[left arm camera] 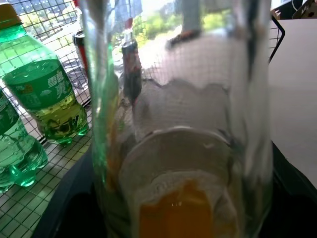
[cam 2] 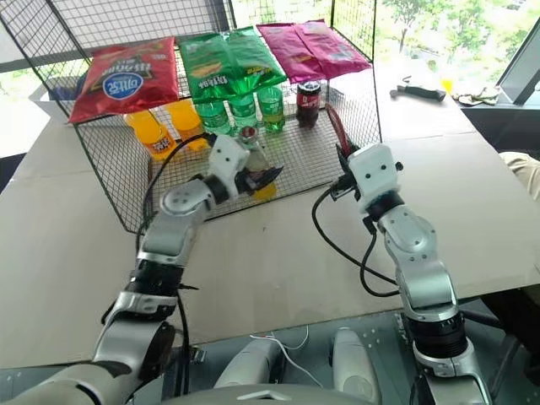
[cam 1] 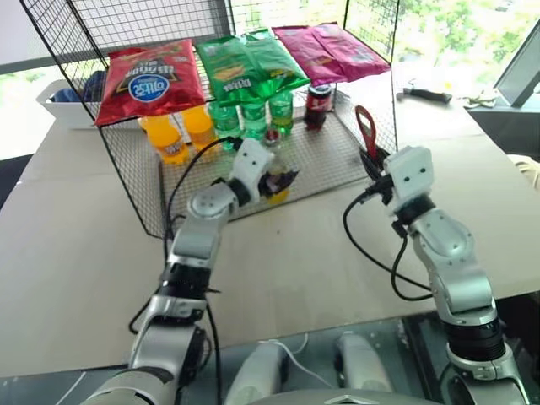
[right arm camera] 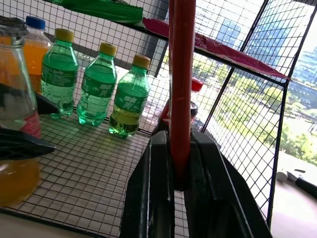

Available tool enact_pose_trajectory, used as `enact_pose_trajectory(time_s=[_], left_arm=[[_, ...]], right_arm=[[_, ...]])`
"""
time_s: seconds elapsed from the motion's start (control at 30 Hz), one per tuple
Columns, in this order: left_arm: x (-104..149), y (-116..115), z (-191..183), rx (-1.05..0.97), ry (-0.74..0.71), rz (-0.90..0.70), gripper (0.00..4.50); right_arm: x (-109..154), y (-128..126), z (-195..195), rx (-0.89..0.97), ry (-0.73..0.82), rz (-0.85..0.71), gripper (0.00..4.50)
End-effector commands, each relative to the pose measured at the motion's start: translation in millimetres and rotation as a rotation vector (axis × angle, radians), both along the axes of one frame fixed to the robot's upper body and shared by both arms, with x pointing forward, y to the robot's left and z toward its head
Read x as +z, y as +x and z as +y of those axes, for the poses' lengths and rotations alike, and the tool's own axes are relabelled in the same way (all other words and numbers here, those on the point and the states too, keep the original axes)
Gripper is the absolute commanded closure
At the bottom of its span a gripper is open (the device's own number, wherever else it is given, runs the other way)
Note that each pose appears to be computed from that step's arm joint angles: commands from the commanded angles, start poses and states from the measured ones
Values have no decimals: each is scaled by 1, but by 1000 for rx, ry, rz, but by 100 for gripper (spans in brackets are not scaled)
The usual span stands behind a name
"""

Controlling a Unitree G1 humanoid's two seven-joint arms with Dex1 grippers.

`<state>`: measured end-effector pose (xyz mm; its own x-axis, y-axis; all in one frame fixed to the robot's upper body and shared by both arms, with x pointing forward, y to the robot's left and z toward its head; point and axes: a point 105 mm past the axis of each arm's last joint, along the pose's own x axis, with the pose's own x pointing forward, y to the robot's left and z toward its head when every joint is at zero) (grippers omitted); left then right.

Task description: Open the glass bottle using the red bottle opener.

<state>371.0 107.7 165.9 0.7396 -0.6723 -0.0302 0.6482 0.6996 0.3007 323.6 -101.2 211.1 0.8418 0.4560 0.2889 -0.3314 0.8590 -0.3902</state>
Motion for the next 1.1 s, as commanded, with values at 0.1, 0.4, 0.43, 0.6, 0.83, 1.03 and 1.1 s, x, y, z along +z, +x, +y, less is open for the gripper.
enact_pose_trajectory(time_s=[0.1, 0.4, 0.43, 0.6, 0.83, 1.03, 1.1], left_arm=[[11, -29, 1, -49, -56, 71, 179], [4, -57, 1, -76, -19, 82, 179], [4, -60, 0, -84, -12, 83, 179], [0, -69, 1, -87, 57, 71, 179], [0, -74, 1, -81, 55, 51, 179], [3, -71, 4, -47, 13, 5, 11], [3, -70, 5, -41, 4, -3, 5]], right_arm=[[15, -4, 2, 23, 14, -69, 450], [14, -1, 8, 56, 20, -69, 450], [14, 0, 8, 59, 20, -69, 450], [13, 1, 12, 80, 20, -69, 450], [12, 2, 15, 93, 19, -67, 450], [11, 3, 16, 97, 15, -64, 450], [10, 3, 16, 98, 14, -63, 450]])
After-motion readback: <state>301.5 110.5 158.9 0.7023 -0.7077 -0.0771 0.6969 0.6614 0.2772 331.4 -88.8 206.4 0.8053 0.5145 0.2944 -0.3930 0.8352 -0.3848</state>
